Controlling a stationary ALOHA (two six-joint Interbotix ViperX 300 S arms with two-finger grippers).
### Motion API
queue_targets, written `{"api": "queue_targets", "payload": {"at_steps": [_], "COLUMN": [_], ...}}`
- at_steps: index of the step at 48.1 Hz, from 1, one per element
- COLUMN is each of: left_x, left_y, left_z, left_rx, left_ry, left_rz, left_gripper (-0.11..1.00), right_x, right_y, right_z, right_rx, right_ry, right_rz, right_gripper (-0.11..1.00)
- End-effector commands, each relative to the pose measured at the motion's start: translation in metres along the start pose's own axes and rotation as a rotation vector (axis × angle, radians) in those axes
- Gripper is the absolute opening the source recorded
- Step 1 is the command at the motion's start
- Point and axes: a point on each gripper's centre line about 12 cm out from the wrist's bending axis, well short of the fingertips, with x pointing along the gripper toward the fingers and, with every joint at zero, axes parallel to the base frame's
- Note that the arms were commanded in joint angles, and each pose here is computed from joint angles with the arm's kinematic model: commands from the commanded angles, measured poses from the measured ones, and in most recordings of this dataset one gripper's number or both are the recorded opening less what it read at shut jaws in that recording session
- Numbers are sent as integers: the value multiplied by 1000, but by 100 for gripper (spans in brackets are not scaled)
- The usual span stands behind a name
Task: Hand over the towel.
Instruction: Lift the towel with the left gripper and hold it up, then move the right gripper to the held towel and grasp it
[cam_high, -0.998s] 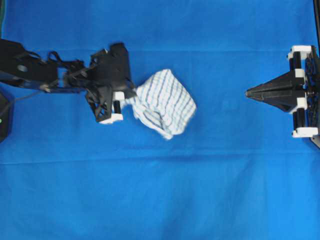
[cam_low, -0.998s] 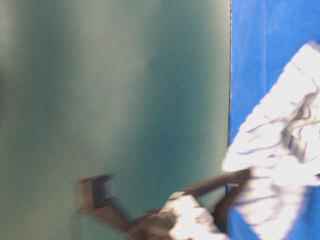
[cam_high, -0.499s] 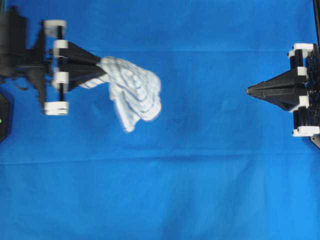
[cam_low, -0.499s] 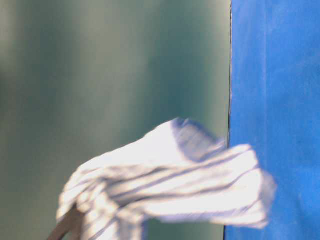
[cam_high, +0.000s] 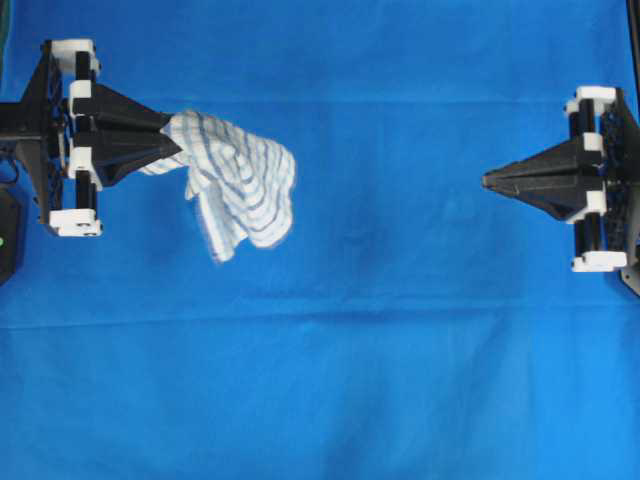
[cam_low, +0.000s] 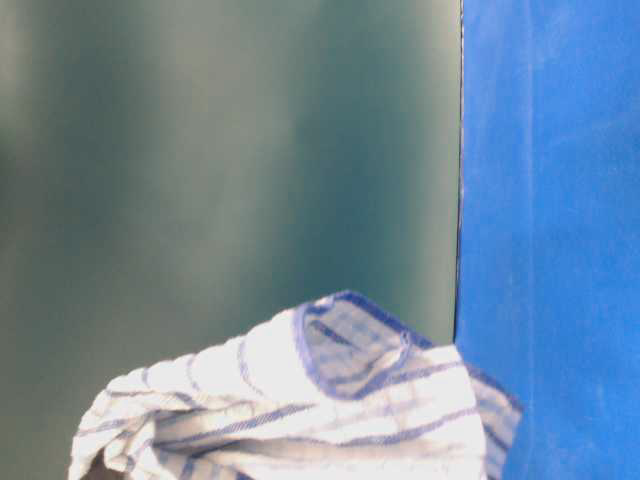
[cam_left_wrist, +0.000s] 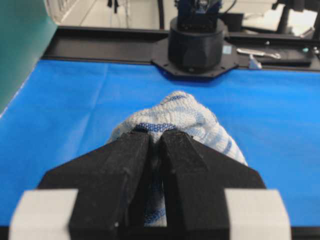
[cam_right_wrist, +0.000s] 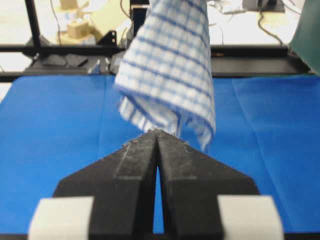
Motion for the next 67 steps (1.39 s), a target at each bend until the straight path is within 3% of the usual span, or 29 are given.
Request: {"api": "queue_targets", "payload": {"at_steps": [1,13,22,27,45,61,64,67], "left_x": [3,7,9,10,12,12,11,12], "left_y": [-1,-1,-1,-1,-1,-2,-2,-2], "left_z": [10,9,6,6,4,6,7,8], "left_rx": [-2,-9,-11,-12,-12,-11,-11,-11], "left_ry": [-32,-29,-18,-17,-11,-28,-34,-38], "left_rz": [-2,-2,-3,-2,-3,-5,-5,-5], "left_gripper": [2,2,2,2,2,2,2,2], "right_x": [11,55,107,137,231,248,248,248], "right_y": [-1,-1,-2,-2,0,-5,-5,-7], "right_z": [15,14,14,14,6,-5,-5,-6], "right_rx": [4,20,38,50,61,77,70,69], "right_ry": [-60,-49,-45,-42,89,156,159,165], "right_rz": [-2,-2,-8,-15,-13,-28,-28,-31], "right_gripper": [0,3,56,72,72,71,65,51]}}
